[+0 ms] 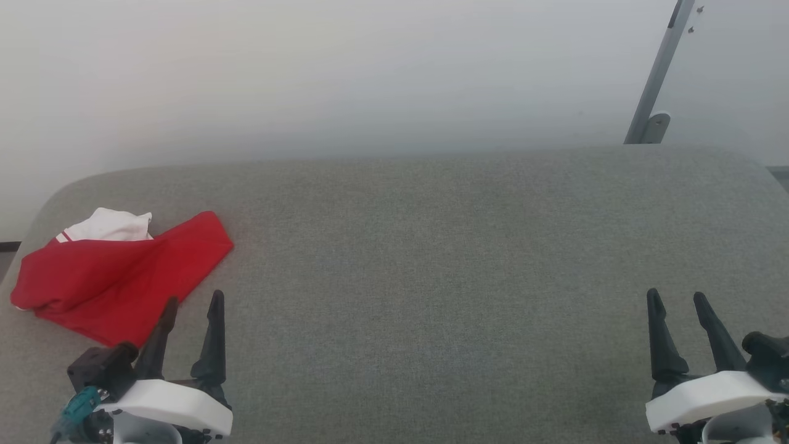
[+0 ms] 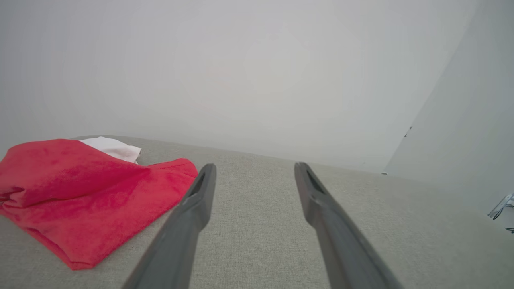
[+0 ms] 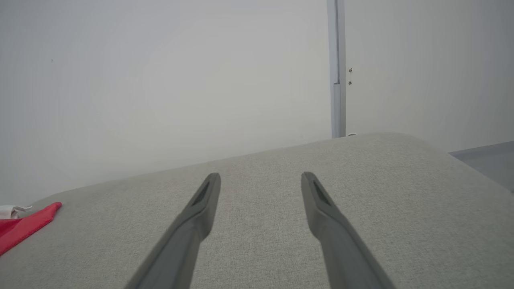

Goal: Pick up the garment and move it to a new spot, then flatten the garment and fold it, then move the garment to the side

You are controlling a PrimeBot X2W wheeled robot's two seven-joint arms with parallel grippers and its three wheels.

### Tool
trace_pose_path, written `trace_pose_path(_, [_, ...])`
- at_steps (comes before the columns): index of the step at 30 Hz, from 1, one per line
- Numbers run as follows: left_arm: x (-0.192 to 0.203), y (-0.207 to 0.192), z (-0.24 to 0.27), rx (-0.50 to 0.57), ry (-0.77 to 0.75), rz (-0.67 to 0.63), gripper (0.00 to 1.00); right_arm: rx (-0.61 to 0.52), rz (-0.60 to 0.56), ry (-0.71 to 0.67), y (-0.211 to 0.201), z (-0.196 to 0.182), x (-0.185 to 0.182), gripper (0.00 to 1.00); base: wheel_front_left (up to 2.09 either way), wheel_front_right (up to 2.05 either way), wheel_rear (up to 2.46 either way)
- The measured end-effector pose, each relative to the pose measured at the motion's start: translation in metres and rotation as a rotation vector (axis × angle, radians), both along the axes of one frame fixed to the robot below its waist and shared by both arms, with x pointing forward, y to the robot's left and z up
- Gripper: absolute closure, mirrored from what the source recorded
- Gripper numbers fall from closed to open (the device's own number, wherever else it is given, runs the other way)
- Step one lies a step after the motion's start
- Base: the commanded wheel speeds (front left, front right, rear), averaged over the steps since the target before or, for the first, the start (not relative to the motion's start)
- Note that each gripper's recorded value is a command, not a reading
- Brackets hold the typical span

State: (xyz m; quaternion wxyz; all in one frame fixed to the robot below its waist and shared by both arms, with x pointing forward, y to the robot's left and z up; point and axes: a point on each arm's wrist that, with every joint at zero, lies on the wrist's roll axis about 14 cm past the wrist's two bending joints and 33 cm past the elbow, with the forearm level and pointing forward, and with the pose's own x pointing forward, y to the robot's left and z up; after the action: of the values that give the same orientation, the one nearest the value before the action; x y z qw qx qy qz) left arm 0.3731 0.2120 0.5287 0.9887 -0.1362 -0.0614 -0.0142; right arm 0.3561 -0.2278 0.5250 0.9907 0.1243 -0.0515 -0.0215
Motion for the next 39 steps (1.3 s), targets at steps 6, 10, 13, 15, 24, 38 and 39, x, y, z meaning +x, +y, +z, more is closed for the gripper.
trace_pose_path(6, [-0.001, -0.001, 0.002, 0.042, -0.011, -0.007, 0.0, -0.045, -0.001, -0.015, 0.0, 0.004, -0.001, 0.0, 0.0, 0.0, 0.0])
trace_pose_path(10, [-0.001, -0.003, 0.004, 0.068, -0.02, -0.015, 0.0, -0.075, 0.0, -0.02, 0.0, 0.005, -0.002, 0.0, 0.0, 0.0, 0.0])
trace_pose_path(13, [-0.001, -0.004, 0.005, 0.084, -0.024, -0.02, 0.0, -0.096, 0.0, -0.024, 0.0, 0.006, -0.003, 0.0, 0.0, 0.0, 0.0])
trace_pose_path(15, [-0.002, -0.004, 0.005, 0.096, -0.027, -0.023, 0.0, -0.108, 0.0, -0.03, 0.0, 0.008, -0.004, 0.0, 0.0, 0.0, 0.0])
trace_pose_path(24, [-0.003, -0.007, 0.007, 0.149, -0.04, -0.037, 0.0, -0.169, 0.002, -0.044, 0.0, 0.011, -0.006, 0.0, 0.0, 0.0, 0.0])
trace_pose_path(38, [-0.005, -0.007, 0.006, 0.148, -0.039, -0.035, 0.0, -0.173, 0.005, -0.049, 0.001, 0.012, -0.005, 0.0, 0.0, 0.0, 0.0])
trace_pose_path(39, [-0.005, -0.006, 0.006, 0.146, -0.038, -0.034, 0.0, -0.174, 0.006, -0.049, 0.001, 0.012, -0.005, 0.0, 0.0, 0.0, 0.0])
